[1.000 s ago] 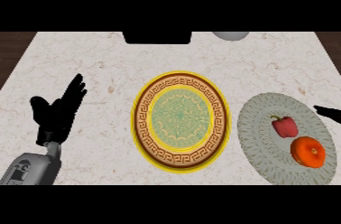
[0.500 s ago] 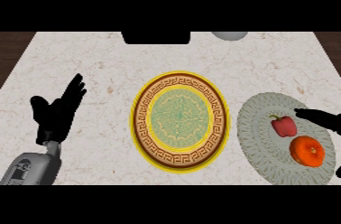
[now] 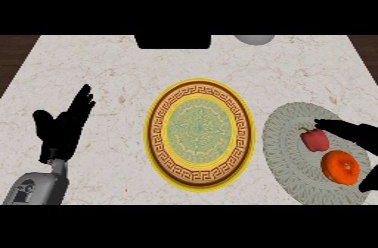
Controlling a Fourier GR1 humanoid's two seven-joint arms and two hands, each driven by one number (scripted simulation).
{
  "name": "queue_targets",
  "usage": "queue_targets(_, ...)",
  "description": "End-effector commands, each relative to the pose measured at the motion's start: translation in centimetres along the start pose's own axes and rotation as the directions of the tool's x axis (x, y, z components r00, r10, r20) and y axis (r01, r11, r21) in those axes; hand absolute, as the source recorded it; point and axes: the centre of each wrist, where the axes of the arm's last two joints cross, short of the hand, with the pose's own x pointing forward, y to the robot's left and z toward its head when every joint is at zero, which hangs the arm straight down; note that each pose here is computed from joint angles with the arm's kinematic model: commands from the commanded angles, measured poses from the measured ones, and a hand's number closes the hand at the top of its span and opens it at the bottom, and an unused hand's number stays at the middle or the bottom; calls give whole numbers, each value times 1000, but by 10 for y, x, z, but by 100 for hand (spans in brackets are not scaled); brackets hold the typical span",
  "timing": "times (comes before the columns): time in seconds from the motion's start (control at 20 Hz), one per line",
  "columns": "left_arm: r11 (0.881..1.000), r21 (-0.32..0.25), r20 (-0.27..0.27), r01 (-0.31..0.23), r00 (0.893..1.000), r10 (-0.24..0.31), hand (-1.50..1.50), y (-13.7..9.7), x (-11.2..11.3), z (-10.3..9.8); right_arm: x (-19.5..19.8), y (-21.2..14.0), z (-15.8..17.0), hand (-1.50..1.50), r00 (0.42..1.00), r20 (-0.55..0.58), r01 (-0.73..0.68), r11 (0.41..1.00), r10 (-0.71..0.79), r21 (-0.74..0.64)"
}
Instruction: Pick the squash from the placemat and place it in the plate
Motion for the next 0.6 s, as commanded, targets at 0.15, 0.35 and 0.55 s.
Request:
queue_targets(0.15, 1000, 4, 0, -10, 1000, 10, 0, 14, 1, -21, 1, 18, -21, -150, 999, 6, -39, 998, 39, 53)
queue_targets(0.35, 1000, -3, 4, -11, 1000, 11, 0, -14, 1, -3, -1, 18, -11, 150, 997, 40, -66, 989, 62, 130)
queue_targets(0.55, 1000, -2, 2, 6, 1000, -6, 0, 15, 21, -3, 4, 28, -9, 150, 990, 118, -98, 984, 81, 148)
